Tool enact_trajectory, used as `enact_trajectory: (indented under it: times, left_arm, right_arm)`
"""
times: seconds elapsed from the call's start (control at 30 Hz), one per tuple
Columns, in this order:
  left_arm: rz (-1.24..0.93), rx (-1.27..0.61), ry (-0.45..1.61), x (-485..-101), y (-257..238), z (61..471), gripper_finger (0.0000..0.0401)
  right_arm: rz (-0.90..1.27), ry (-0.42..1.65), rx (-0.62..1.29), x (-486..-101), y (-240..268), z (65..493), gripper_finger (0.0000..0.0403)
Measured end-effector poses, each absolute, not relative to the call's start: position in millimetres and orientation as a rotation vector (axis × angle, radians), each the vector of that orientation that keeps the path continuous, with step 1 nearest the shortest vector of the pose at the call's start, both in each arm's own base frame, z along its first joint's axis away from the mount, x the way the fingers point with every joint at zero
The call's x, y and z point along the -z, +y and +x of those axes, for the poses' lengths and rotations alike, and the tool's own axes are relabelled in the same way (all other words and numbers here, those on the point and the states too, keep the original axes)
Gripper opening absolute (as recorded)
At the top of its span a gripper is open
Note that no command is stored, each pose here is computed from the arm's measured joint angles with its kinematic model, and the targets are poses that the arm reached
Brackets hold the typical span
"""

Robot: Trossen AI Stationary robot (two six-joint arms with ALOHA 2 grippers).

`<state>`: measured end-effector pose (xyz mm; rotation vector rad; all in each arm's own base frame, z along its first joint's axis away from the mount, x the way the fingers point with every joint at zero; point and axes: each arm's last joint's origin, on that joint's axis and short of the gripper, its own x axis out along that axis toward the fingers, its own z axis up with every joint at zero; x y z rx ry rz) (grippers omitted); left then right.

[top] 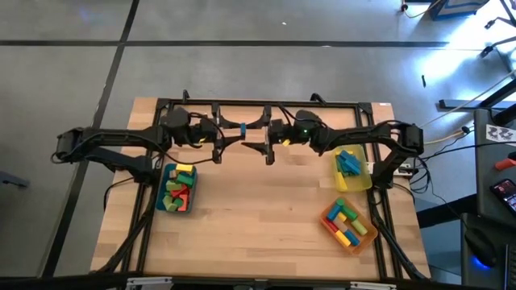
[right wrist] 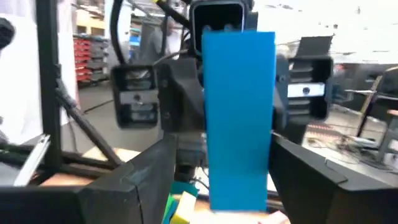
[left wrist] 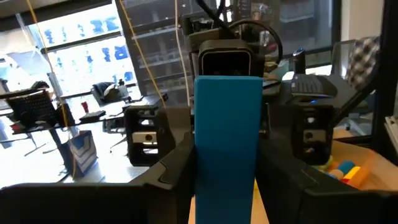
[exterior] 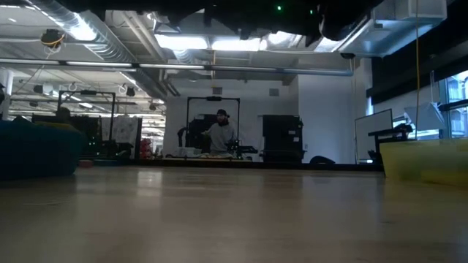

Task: Sort blocks by size
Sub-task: Put the blue rectangular block into the yellow bin

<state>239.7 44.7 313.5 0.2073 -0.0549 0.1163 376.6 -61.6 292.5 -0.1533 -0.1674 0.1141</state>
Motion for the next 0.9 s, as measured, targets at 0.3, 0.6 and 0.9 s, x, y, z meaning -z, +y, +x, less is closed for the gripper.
enact_trajectory:
  times: [0.3,0.6,0.9]
  left_arm:
    - [0.219,-0.09,-0.04,-305.8,40.6,250.2,0.0131]
    - [0.21,-0.087,-0.045,-308.3,39.8,247.1,0.0131]
    - [0.192,-0.088,-0.01,-305.2,40.4,246.8,0.0169]
  right_arm:
    - [-0.167,-0.124,-0.101,-286.4,-58.1,384.8,0.0246]
    - [-0.196,-0.109,-0.121,-285.5,-57.3,385.0,0.0148]
    - [-0.219,-0.1,-0.12,-285.2,-57.2,384.6,0.0136]
